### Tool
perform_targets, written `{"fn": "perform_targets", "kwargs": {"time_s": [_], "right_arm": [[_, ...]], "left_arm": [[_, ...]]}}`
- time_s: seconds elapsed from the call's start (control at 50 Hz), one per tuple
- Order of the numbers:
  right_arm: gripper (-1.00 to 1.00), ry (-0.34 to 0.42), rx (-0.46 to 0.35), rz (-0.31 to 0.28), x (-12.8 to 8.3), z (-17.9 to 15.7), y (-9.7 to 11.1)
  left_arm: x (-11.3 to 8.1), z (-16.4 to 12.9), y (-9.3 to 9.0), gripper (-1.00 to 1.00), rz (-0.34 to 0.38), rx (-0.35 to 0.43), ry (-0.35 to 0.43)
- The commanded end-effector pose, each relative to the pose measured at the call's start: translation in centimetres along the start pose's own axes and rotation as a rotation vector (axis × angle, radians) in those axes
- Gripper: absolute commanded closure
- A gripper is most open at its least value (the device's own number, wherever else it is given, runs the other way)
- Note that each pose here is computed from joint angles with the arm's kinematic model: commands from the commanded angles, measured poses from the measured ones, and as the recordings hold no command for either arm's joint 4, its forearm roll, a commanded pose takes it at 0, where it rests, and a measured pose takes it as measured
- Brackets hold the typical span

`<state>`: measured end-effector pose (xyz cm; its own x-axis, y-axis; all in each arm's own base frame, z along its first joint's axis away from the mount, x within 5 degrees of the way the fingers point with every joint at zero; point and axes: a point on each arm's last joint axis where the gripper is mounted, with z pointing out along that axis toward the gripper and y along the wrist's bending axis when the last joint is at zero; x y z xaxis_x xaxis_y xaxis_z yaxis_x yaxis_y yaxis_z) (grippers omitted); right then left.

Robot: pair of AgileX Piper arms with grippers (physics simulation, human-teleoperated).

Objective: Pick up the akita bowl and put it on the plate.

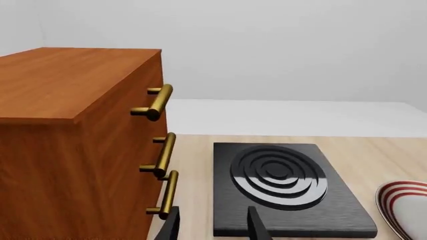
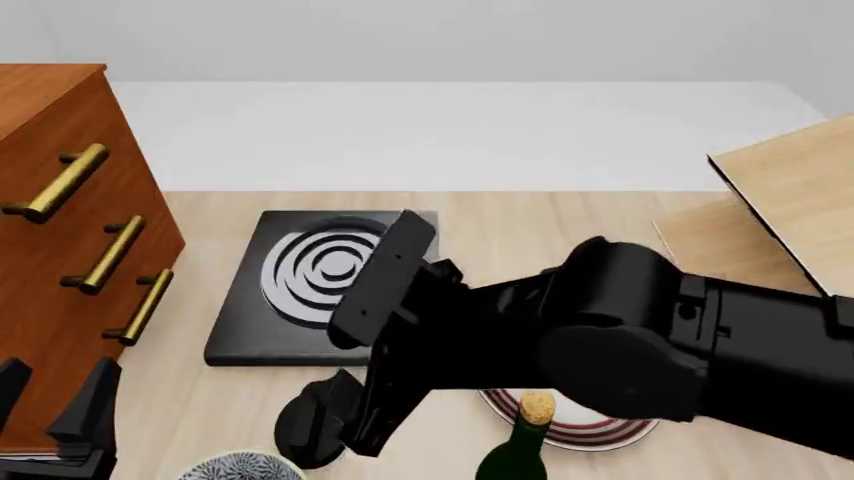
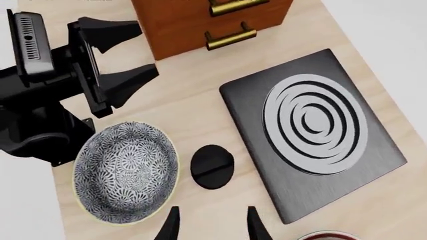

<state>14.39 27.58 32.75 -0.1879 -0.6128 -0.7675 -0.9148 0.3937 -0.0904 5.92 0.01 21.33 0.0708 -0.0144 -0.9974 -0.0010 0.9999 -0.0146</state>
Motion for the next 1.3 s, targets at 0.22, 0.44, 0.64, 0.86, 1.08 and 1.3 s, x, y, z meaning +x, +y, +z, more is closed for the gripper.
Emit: {"fn": "perform_targets", "kwargs": {"time_s": [0.22,0.44,0.64,0.86,1.08,1.3], "right_arm": [[-1.0,-0.001,-0.057,0.049,-1.0,3.6,2.5],[-1.0,-0.001,-0.062,0.101,-0.4,5.5,2.8],[-1.0,0.028,-0.074,0.145,1.3,7.6,3.7],[-1.0,0.067,-0.078,0.185,3.4,9.8,4.2],[-1.0,0.107,-0.096,0.209,5.1,11.7,5.6],[-1.0,0.126,-0.099,0.219,6.3,12.9,6.0]], "left_arm": [[0.0,0.0,0.0,-1.0,0.0,0.0,0.0],[0.0,0.0,0.0,-1.0,0.001,0.0,-0.002],[0.0,0.0,0.0,-1.0,0.002,0.0,-0.002],[0.0,0.0,0.0,-1.0,0.002,0.0,-0.002],[0.0,0.0,0.0,-1.0,0.002,0.0,-0.002],[0.0,0.0,0.0,-1.0,0.002,-0.001,-0.002]]}}
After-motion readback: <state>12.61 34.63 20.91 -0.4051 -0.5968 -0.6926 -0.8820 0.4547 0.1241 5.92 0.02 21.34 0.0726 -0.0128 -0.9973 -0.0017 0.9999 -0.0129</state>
